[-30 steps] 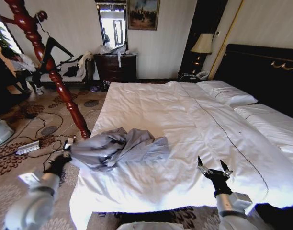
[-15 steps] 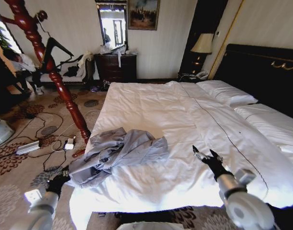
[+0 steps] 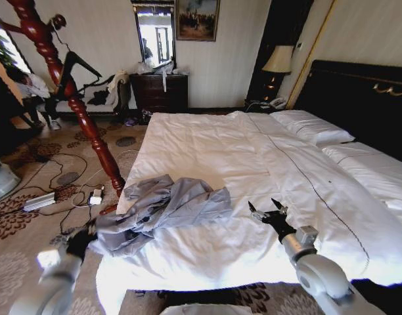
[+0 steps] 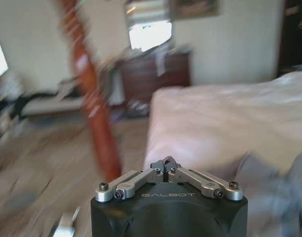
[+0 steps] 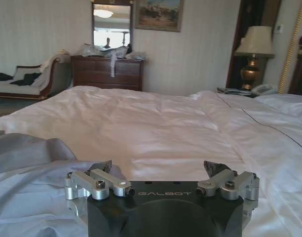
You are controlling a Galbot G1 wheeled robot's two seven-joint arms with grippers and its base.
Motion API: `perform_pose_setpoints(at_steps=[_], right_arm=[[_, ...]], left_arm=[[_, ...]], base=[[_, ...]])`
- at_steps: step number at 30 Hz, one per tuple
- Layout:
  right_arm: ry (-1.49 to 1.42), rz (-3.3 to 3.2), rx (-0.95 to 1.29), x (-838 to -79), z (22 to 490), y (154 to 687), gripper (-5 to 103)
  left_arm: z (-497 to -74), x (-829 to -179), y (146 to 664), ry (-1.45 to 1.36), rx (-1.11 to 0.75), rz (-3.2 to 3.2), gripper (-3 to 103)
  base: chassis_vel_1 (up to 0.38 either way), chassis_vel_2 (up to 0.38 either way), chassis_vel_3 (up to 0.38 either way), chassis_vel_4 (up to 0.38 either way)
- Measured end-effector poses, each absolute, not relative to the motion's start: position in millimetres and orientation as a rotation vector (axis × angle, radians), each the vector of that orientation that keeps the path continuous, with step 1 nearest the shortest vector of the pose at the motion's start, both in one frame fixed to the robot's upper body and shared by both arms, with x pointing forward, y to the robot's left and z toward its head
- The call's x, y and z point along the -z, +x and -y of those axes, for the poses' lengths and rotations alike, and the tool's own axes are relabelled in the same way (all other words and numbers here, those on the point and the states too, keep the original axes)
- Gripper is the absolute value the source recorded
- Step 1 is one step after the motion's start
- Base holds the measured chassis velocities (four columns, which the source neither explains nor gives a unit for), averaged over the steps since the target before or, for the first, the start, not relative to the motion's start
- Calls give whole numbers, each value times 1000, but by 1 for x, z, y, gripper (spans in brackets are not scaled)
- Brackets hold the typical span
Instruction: Pick up the clothes from the bed and hang them on the clothes hanger.
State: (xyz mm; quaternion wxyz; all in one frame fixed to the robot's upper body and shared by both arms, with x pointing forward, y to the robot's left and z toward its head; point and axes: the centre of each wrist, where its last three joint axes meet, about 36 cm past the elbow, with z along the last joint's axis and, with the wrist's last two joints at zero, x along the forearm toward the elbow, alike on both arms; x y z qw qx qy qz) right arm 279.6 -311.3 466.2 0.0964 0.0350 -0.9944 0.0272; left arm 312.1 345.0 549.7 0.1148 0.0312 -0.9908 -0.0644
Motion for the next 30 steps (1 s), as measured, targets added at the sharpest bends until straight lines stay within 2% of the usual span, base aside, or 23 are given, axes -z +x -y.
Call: perform_pose_setpoints(at_steps=[1,4,5,8,12,15,18,19,23,24,27,28,30], right_arm=[[104,2946,-80,-466,311,280,100],[51,2953,-48,-466,312,278,100],[51,2953,-48,-466,312,278,100],[9,2956,-17,-464,311,277,100],[39,2962,-5,-464,308,288,100],[43,2952,-11,-463,310,287,100],[20,2951,-20,-464,316,283,100],[20,2951,-20,-464,316,283,100],[-3,2966,-10,-468,317,284,100],[-3,2966,-10,-468,317,284,100],[-26,2974,-7,-469,319,284,100],[-26,2974,-7,-469,319,284,100],[-49,2978,-4,-469,323,284,100]], left_arm=[[-345,-550,312,91,189,2904,0],[-345,-600,377,-70,308,2920,0],[-345,-600,377,-70,308,2920,0],[-344,-629,425,-174,381,2901,0],[-356,-675,445,-132,468,2994,0],[-364,-671,468,-119,495,2985,0],[-328,-645,524,-225,477,2944,0],[-328,-645,524,-225,477,2944,0],[-251,-624,566,-427,524,2876,0],[-251,-624,566,-427,524,2876,0],[-186,-623,597,-562,578,2845,0],[-186,-623,597,-562,578,2845,0],[-144,-624,616,-650,604,2832,0]], base=[[0,0,0,0],[0,0,0,0],[0,0,0,0],[0,0,0,0],[0,0,0,0],[0,0,0,0],[0,0,0,0],[0,0,0,0],[0,0,0,0],[0,0,0,0],[0,0,0,0],[0,0,0,0],[0,0,0,0]])
